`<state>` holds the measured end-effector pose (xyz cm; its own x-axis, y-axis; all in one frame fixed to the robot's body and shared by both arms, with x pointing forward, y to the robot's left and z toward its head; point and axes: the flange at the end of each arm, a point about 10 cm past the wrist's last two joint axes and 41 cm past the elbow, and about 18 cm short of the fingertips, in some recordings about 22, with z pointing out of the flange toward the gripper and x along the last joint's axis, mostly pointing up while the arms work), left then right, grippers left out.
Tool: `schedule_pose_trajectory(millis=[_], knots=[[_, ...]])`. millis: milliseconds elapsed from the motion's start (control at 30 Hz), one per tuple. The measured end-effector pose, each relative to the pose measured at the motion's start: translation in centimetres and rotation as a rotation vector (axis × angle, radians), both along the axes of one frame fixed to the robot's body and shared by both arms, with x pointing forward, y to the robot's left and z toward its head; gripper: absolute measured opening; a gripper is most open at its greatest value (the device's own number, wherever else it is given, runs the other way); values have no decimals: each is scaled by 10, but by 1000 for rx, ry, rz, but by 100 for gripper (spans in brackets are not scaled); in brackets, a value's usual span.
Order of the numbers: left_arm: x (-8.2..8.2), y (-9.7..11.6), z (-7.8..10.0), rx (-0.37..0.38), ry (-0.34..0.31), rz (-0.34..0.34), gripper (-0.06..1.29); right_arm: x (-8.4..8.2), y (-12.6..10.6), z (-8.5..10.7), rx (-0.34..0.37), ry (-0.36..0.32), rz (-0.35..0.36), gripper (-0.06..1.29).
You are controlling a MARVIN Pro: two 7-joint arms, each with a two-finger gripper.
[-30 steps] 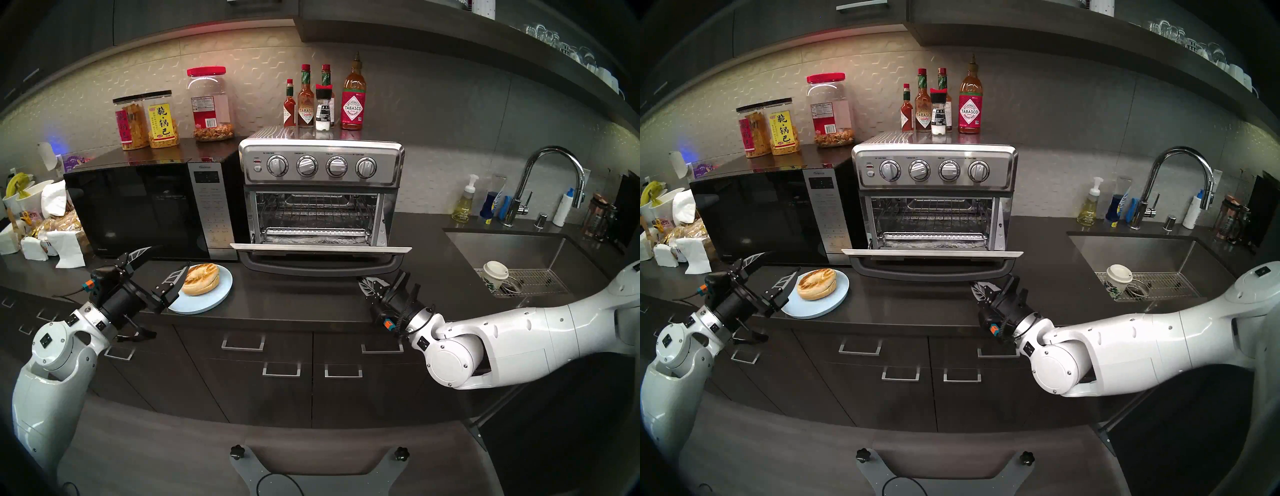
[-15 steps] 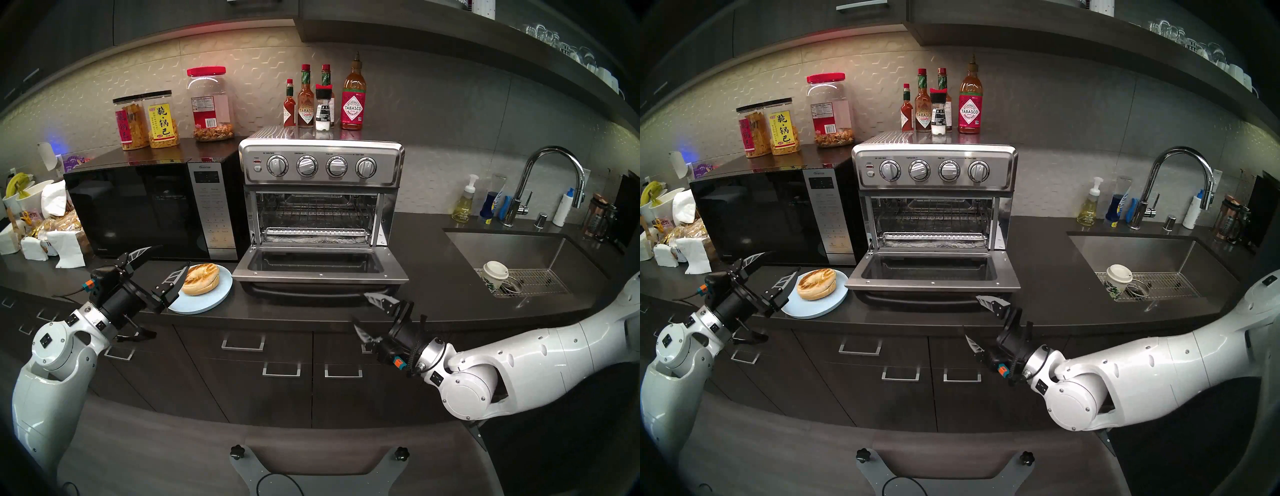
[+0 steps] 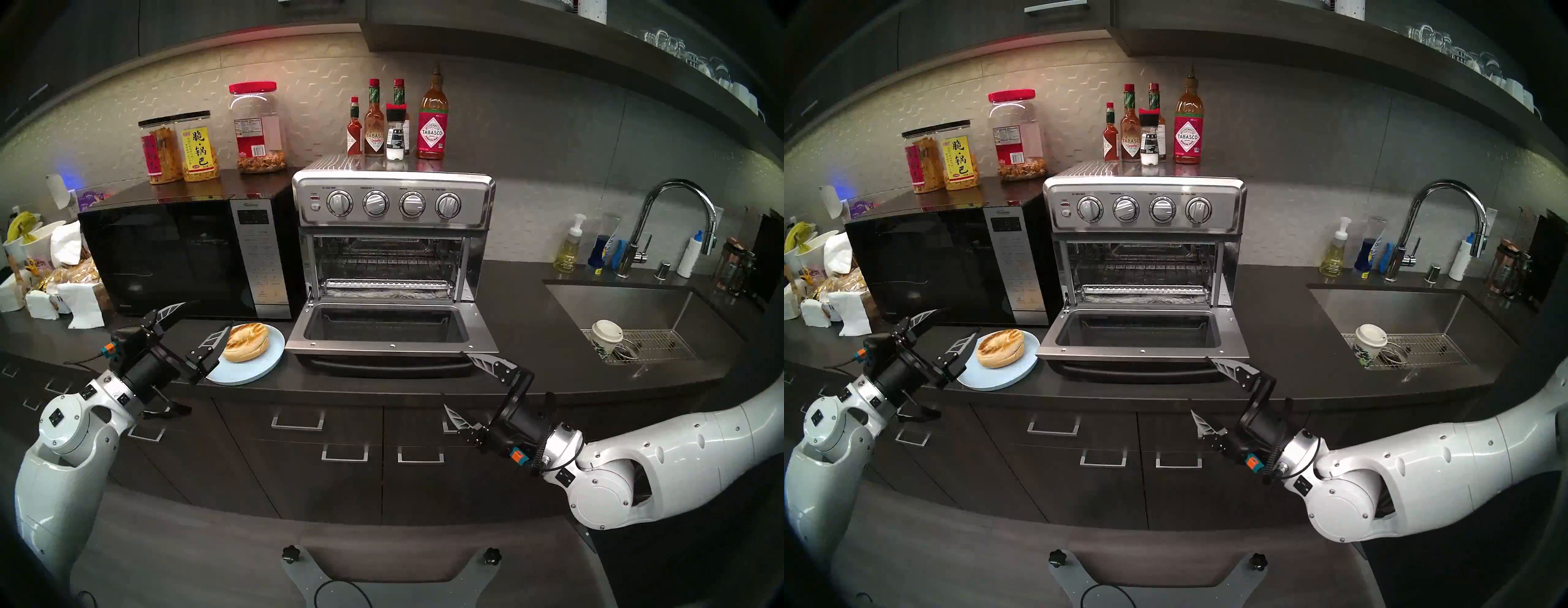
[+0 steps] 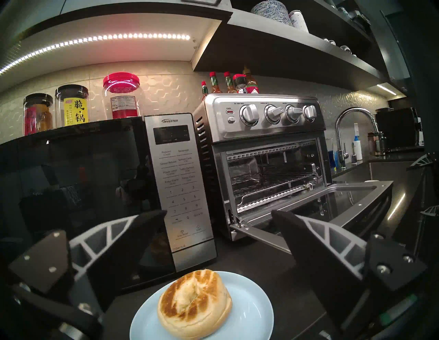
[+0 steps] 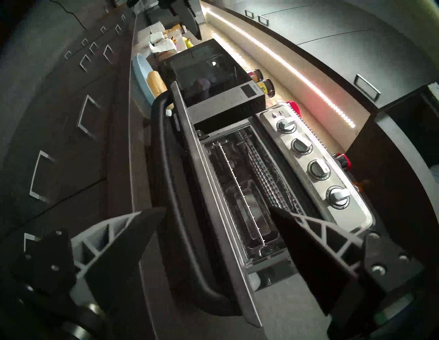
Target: Open the oven and place the bagel inside on the rack
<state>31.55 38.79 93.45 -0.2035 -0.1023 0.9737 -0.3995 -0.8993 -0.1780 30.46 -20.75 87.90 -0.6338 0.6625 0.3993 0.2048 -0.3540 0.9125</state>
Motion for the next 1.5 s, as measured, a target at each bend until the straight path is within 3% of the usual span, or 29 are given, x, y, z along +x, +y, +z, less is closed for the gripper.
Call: schedule_pose_trajectory(millis=[367, 700, 1067, 1300, 1500], knots=[[0, 0, 0, 0, 0, 0, 127, 5, -36, 28, 138, -60, -25, 123], [0, 0, 0, 0, -1, 0, 127, 7, -73, 39, 230, -77, -25, 123], [0, 0, 0, 0, -1, 0, 127, 10, -80, 66, 400, -62, 2, 123], [0, 0, 0, 0, -1, 0, 127, 16, -77, 73, 381, 6, 19, 123], [0, 0, 0, 0, -1, 0, 127, 17, -75, 64, 294, 88, 8, 123]])
